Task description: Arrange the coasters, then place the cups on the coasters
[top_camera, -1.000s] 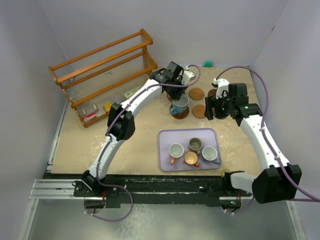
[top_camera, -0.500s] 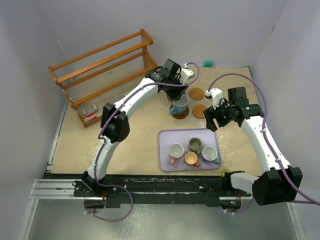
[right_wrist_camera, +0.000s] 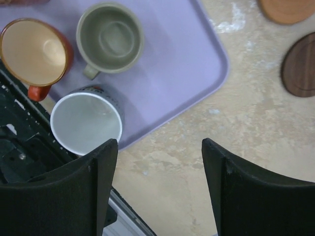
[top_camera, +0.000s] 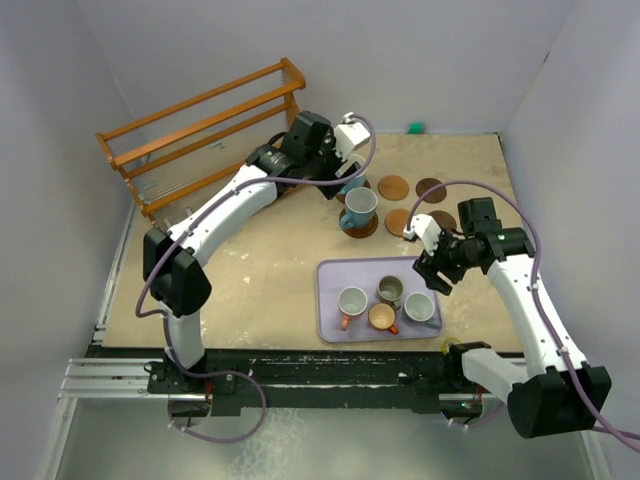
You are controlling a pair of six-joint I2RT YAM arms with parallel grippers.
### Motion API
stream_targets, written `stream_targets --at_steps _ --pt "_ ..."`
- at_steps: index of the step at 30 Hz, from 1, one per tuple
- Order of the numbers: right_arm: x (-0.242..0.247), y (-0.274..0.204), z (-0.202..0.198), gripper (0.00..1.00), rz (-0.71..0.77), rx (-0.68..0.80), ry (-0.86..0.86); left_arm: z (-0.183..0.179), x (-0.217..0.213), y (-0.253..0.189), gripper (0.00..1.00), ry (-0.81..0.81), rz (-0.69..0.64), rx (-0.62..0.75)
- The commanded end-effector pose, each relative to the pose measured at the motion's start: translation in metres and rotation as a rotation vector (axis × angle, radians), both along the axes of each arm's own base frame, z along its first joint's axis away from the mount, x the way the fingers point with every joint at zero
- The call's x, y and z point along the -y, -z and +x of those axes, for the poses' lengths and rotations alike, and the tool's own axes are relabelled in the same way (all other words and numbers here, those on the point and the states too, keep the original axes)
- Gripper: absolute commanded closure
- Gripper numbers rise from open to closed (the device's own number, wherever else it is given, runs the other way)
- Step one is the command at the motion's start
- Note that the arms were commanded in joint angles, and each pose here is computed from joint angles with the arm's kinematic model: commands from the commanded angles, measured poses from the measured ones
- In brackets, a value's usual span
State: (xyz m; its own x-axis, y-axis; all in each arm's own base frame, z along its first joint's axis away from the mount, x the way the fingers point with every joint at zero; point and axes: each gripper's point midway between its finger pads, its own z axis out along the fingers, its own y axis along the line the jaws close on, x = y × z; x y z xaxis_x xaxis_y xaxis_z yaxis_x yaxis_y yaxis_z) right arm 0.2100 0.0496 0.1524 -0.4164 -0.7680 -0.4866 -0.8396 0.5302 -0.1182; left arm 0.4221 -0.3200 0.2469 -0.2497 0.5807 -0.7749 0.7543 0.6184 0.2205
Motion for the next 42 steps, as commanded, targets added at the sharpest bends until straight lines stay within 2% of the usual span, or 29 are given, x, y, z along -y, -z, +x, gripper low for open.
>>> stream_targets --at_steps 1,7,16,19,28,31,42 --pt "-0.008 0.019 -0.018 0.3 0.02 -0.082 -0.103 0.009 -0.021 -0.034 0.16 -0.071 -0.017 0.153" --pt "-0.014 0.038 -0.021 0.36 -0.002 -0.127 -0.136 0.004 -0.034 -0.034 0.15 -0.099 -0.017 0.171" --pt "-0.024 0.064 -0.023 0.51 -0.061 -0.179 -0.189 0.001 -0.044 -0.03 0.15 -0.118 -0.004 0.175" --pt "-0.028 0.07 -0.023 0.59 -0.074 -0.188 -0.2 0.0 -0.046 -0.031 0.15 -0.12 -0.004 0.178" --pt "-0.02 0.07 -0.028 0.91 -0.119 -0.194 -0.201 -0.001 -0.05 -0.029 0.15 -0.121 0.004 0.192" --pt "-0.018 0.065 -0.032 0.98 -0.128 -0.191 -0.209 -0.001 -0.051 -0.029 0.15 -0.122 0.004 0.195" --pt "-0.011 0.031 -0.027 1.0 -0.133 -0.103 -0.151 -0.002 -0.054 -0.034 0.15 -0.134 0.001 0.215"
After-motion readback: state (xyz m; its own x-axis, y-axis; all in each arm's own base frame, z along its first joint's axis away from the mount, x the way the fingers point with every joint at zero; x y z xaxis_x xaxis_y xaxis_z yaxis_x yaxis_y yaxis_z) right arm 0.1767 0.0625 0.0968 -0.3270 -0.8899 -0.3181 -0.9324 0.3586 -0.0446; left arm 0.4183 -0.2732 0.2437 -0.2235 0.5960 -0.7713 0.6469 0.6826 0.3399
